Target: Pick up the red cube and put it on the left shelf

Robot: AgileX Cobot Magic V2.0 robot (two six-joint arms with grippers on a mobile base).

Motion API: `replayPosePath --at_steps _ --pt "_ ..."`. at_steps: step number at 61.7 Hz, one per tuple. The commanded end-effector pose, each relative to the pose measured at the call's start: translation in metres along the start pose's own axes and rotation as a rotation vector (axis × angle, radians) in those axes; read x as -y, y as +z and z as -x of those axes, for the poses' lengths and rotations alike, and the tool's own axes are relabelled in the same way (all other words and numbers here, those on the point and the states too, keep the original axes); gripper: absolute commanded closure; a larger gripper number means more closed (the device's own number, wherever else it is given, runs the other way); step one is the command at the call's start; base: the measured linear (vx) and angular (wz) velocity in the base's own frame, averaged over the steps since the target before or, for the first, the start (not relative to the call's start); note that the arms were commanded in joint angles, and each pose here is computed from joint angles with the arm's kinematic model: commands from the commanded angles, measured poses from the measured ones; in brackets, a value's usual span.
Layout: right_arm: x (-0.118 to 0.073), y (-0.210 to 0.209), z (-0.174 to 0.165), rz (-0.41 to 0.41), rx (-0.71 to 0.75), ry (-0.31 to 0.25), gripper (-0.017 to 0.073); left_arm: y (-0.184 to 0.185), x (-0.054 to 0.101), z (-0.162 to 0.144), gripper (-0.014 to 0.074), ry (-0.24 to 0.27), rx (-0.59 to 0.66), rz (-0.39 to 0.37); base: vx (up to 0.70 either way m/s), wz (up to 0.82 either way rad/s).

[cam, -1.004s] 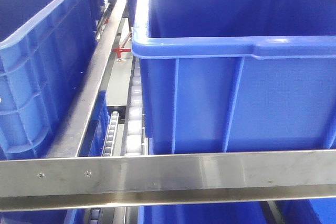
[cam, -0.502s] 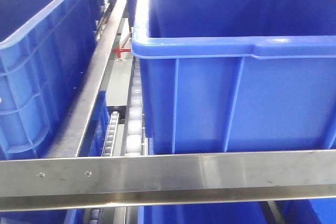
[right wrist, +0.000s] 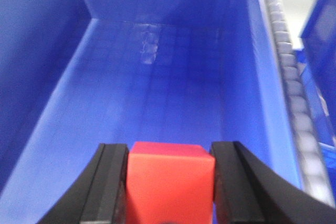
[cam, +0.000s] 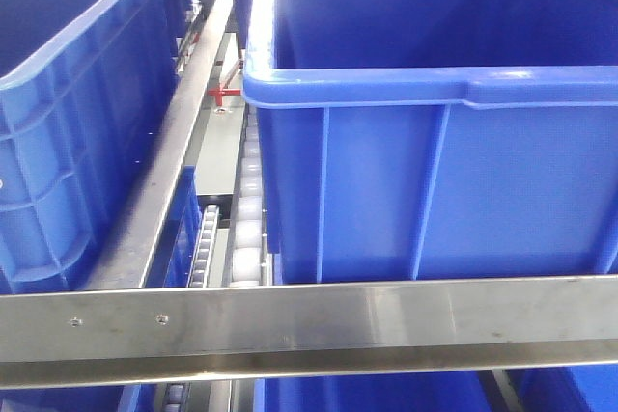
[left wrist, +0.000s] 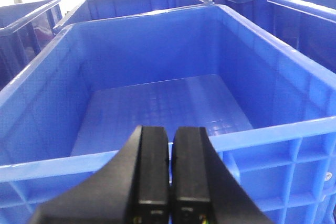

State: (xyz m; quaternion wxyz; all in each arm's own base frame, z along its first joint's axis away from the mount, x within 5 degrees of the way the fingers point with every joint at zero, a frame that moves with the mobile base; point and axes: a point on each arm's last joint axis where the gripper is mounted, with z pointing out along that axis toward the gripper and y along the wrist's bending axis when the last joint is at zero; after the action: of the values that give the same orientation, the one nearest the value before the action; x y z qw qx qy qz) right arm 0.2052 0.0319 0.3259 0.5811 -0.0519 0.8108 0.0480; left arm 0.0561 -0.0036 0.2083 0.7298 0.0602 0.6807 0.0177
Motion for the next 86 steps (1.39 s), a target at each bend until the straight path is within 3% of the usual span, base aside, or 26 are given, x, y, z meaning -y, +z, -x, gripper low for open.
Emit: replayPosePath --at_steps 1,12,18,21,27,29,54,59,64,71,74,86 --pt "-0.002 0.020 0.036 0.012 0.114 -0.016 0.0500 0.001 0.000 -0.001 0.0488 -0.009 0.052 0.011 0.00 0.00" --pt "-0.019 0.073 0.061 0.058 0.061 -0.034 0.0459 0.001 0.000 -0.001 0.0488 -0.009 0.052 0.011 0.00 0.00" --pt "-0.033 0.093 0.069 0.091 0.045 -0.075 0.0302 0.001 0.000 -0.001 0.0488 -0.009 0.052 0.011 0.00 0.00" --pt "-0.040 0.103 0.069 0.108 0.033 -0.083 0.0153 0.001 0.000 -0.001 0.0488 -0.009 0.052 0.011 0.00 0.00" --pt "-0.046 0.115 0.069 0.119 0.020 -0.087 -0.0054 0.001 0.000 -0.001 0.0488 -0.009 0.052 0.011 0.00 0.00" --pt "-0.047 0.118 0.068 0.121 0.016 -0.088 -0.0079 0.001 0.000 -0.001 0.0488 -0.009 0.052 0.011 0.00 0.00" --pt "-0.046 0.111 0.061 0.118 -0.032 -0.092 0.0003 0.001 0.000 -0.001 0.0488 -0.009 0.052 0.011 0.00 0.00" --pt "-0.044 0.099 0.056 0.121 -0.016 -0.091 0.0087 0.001 0.000 -0.001 0.0488 -0.009 0.052 0.011 0.00 0.00" --pt "-0.042 0.085 0.049 0.125 0.011 -0.089 0.0228 0.001 0.000 -0.001 0.0488 -0.009 0.052 0.011 0.00 0.00" --pt "-0.038 0.059 0.036 0.133 0.063 -0.086 0.0529 0.001 0.000 -0.001 0.0488 -0.009 0.052 0.011 0.00 0.00" --pt "-0.037 0.047 0.031 0.137 0.097 -0.084 0.0484 0.001 0.000 -0.001 0.0488 -0.009 0.052 0.011 0.00 0.00" --pt "-0.031 0.007 0.013 0.152 0.230 -0.075 0.0510 0.001 0.000 -0.001 0.0488 -0.009 0.052 0.011 0.00 0.00"
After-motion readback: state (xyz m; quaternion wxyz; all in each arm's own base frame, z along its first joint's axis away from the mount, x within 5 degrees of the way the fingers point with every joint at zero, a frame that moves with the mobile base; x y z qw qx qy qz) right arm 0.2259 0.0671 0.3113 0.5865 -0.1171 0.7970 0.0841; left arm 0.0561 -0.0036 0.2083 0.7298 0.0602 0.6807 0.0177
